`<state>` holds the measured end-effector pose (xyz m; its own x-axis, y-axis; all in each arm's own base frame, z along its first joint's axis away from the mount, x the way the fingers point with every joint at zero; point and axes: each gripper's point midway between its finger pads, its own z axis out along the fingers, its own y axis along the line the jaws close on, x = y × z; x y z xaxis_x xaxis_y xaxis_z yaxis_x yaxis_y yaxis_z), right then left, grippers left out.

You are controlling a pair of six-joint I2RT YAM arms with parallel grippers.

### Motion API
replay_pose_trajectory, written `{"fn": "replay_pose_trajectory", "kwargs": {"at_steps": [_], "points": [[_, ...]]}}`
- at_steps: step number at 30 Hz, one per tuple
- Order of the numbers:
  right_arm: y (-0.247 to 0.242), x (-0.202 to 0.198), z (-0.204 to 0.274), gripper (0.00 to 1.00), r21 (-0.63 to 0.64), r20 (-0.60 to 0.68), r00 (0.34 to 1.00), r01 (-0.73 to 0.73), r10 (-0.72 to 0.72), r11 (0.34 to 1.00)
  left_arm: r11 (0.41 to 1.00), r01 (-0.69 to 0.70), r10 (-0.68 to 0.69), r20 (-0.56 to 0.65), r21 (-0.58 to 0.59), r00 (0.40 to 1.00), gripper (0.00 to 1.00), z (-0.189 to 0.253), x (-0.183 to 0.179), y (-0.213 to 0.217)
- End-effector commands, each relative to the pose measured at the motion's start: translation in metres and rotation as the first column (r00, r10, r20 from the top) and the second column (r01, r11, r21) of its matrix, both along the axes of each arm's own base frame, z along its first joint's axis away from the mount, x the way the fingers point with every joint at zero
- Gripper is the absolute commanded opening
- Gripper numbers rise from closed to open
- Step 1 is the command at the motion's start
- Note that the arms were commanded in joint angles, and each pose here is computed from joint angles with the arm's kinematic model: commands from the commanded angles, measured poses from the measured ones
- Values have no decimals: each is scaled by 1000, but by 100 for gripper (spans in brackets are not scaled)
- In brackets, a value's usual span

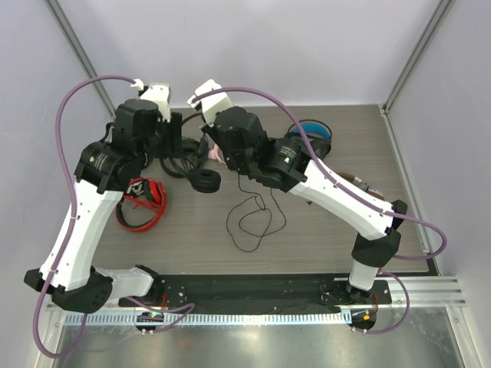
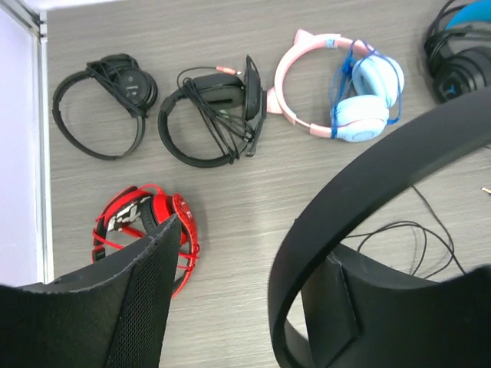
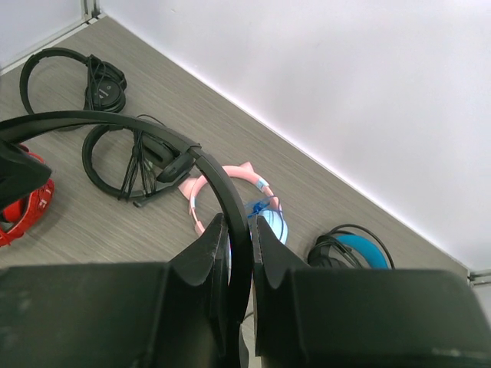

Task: Wrap the headphones
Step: Pass the headphones from the right arm to the left, then wrap the headphone cable with the right arm

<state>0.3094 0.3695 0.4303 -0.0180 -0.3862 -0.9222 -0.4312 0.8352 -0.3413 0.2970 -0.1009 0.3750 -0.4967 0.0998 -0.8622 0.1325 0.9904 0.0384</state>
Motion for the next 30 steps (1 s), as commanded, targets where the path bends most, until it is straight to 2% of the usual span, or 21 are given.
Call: {"fn": "replay_pose_trajectory", "kwargs": {"at_steps": [1, 7, 10, 11, 17, 18, 19, 20, 21, 22, 23, 27, 30], "points": [[-22, -9, 43, 1, 116, 51, 998, 17, -23, 993, 999, -24, 28, 86, -37, 996, 61, 25, -1, 6], [-23, -11, 45, 1, 125, 50, 999, 13, -19, 992, 999, -9, 11, 65, -35, 998, 42, 19, 0, 2], [-23, -10, 45, 1, 125, 50, 999, 16, -22, 992, 999, -15, 17, 66, -33, 998, 20, 19, 1, 3], [-23, -11, 45, 1, 123, 49, 999, 16, -22, 992, 999, -19, 22, 70, -34, 997, 1, 21, 1, 3], [-23, -10, 42, 1, 120, 45, 998, 26, -31, 992, 999, -30, 32, 73, -33, 997, 0, 22, 2, 4], [-24, -10, 43, 12, 123, 43, 998, 29, -35, 992, 999, -33, 36, 74, -33, 997, 0, 20, 3, 4], [-24, -10, 45, 29, 128, 43, 998, 28, -34, 991, 999, -40, 43, 83, -34, 996, 0, 22, 4, 6], [-26, -11, 45, 54, 123, 38, 999, 31, -36, 992, 998, -44, 48, 90, -37, 995, 0, 23, 4, 6], [-28, -12, 46, 85, 128, 33, 999, 37, -41, 991, 998, -62, 64, 96, -30, 993, 0, 23, 5, 10], [-33, -14, 55, 93, 150, 35, 998, 42, -48, 988, 997, -72, 75, 101, -29, 992, 0, 24, 6, 11], [-39, -16, 57, 99, 144, 27, 998, 51, -56, 988, 996, -82, 85, 116, -35, 990, 0, 27, 7, 13], [-66, -37, 85, 100, 240, 12, 1000, 14, -18, 971, 984, -165, 175, 199, -65, 964, 0, 45, 10, 26], [-97, -57, 100, 100, 343, 9, 1000, 0, -3, 939, 966, -216, 249, 280, -144, 927, 0, 66, 11, 35]]}}
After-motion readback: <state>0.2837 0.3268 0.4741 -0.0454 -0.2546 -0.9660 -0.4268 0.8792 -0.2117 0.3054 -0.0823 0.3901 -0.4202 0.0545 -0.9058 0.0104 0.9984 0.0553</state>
